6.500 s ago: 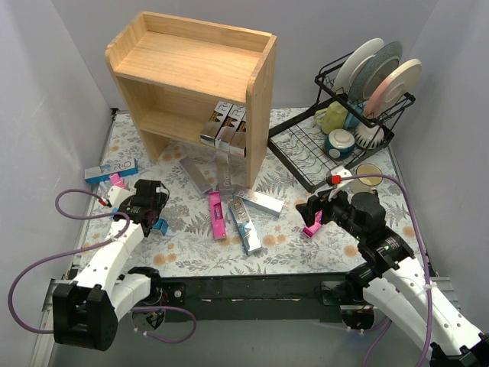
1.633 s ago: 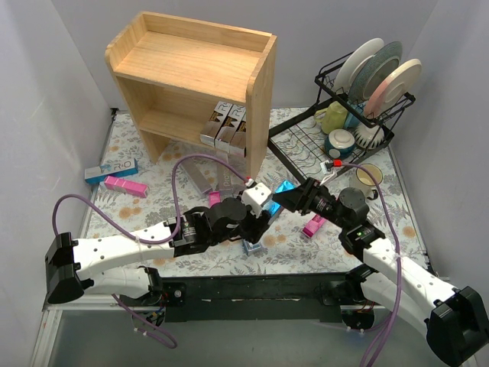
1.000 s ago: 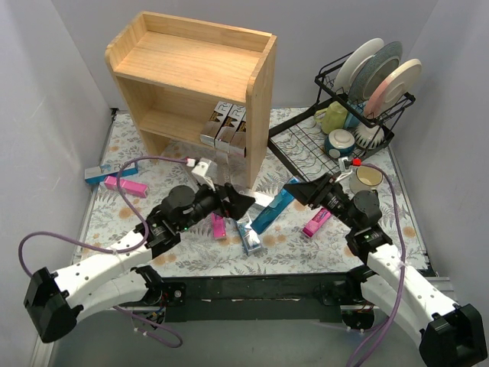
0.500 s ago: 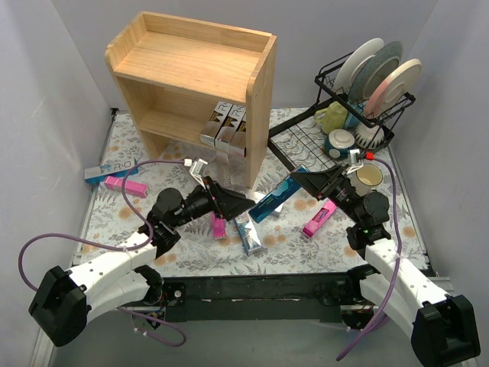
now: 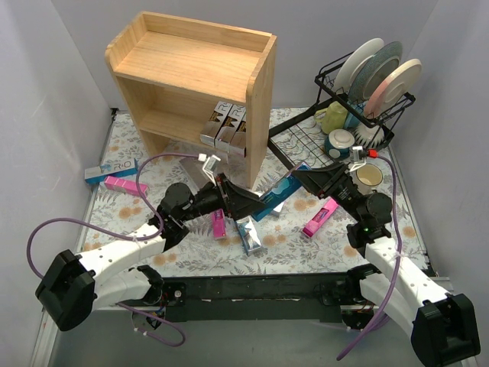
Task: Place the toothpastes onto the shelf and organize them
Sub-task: Pick up the toothpaste from the center of the board.
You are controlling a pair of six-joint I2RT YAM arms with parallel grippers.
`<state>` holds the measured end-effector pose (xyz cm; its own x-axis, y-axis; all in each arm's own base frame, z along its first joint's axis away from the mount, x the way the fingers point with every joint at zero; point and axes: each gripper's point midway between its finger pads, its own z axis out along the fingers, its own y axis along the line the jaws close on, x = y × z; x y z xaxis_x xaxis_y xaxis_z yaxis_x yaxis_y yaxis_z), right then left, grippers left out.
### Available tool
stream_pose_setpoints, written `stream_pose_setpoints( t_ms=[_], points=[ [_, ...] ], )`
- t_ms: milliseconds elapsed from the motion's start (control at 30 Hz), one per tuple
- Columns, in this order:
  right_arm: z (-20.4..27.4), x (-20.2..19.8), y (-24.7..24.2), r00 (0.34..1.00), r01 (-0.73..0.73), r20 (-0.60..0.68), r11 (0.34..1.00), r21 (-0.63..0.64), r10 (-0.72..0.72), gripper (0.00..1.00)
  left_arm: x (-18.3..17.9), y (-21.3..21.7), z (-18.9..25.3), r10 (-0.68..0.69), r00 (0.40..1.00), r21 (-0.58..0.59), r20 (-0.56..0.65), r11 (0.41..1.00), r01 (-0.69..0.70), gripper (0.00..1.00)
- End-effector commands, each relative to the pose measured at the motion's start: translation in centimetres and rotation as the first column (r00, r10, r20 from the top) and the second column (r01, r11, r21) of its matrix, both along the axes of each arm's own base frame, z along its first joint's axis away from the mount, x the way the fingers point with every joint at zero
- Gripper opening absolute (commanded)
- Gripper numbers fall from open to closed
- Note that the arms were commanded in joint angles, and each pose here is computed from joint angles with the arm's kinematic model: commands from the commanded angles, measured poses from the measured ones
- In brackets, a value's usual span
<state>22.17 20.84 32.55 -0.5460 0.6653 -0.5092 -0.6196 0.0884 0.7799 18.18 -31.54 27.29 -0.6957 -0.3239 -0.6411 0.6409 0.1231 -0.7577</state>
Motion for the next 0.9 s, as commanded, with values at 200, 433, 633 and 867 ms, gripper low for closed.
stream_pose_setpoints(
  t_ms=[200, 433, 633, 867],
  points=[
    [5.0, -1.3, -0.9, 0.986, 0.016, 0.166, 0.997, 0.08, -0.029, 0.45, -2.0, -2.0, 2.4, -0.041, 0.996, -0.03, 0.078, 0.999, 0.044, 0.85],
    [5.3, -1.5, -1.1, 0.983, 0.024, 0.179, 0.996, 0.085, -0.039, 0.45, -1.3, -2.1, 1.5, -0.01, 1.0, -0.01, 0.029, 1.0, 0.011, 0.79],
    [5.1, -1.5, -1.2, 0.982, 0.028, 0.184, 0.996, 0.088, -0.044, 0.45, -1.9, -2.7, 1.1, -0.068, 0.997, -0.034, -0.031, 0.997, 0.067, 0.79],
    [4.8, -1.5, -1.3, 0.982, 0.031, 0.182, 0.996, 0.088, -0.047, 0.45, -2.1, -2.4, 1.6, -0.066, 0.997, -0.055, -0.026, 0.996, 0.064, 0.63]
  ],
)
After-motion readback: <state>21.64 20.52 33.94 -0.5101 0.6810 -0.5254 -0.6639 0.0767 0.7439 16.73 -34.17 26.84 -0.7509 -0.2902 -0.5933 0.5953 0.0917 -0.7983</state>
